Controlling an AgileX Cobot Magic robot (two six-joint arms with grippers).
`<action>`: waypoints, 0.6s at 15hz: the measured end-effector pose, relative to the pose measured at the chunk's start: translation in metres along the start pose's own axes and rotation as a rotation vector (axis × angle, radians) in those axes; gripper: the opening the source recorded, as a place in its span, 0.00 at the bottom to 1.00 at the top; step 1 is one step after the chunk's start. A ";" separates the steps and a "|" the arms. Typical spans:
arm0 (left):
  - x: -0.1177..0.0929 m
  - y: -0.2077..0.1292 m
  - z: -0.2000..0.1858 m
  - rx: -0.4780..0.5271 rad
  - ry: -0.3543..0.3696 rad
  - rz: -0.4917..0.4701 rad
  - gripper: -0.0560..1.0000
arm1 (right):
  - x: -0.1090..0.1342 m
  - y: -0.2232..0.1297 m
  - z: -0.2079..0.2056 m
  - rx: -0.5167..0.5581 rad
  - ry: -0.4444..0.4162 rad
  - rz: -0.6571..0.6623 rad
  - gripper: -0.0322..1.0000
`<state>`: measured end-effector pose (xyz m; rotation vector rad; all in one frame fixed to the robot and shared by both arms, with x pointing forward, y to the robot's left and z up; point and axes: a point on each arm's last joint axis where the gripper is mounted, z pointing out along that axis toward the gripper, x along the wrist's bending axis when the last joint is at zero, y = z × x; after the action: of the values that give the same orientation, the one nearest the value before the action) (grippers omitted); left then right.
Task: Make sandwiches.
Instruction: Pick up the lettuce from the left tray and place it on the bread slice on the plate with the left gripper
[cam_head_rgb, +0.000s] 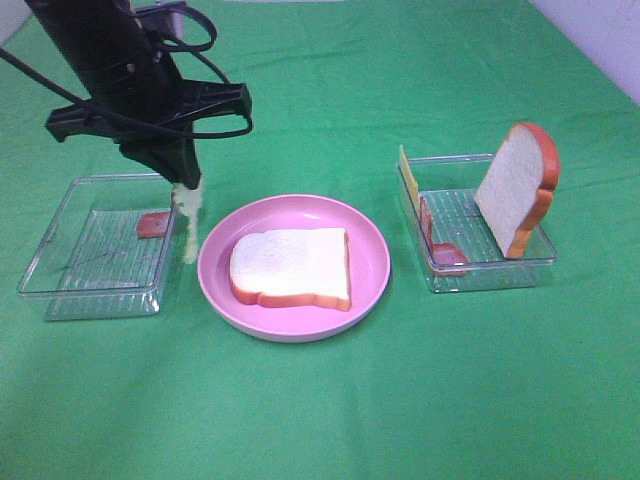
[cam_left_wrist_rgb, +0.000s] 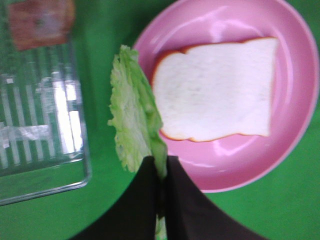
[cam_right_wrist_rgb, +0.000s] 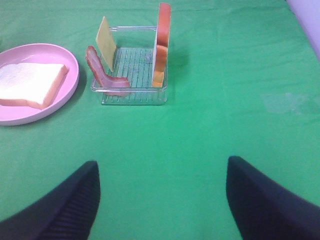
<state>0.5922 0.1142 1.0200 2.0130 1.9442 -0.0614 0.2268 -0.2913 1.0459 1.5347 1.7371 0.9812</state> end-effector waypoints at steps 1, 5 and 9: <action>-0.008 0.001 0.000 -0.007 -0.087 0.010 0.07 | 0.000 0.000 0.000 0.000 0.000 0.000 0.68; -0.039 0.002 -0.003 -0.085 -0.322 0.075 0.07 | 0.000 0.000 0.000 0.000 0.000 0.000 0.68; -0.060 -0.005 0.016 -0.068 -0.386 0.098 0.07 | 0.000 0.000 0.000 0.000 0.000 0.000 0.68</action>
<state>0.5864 0.0524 1.0194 1.8832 1.5852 -0.3295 0.2268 -0.2913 1.0459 1.5347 1.7371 0.9812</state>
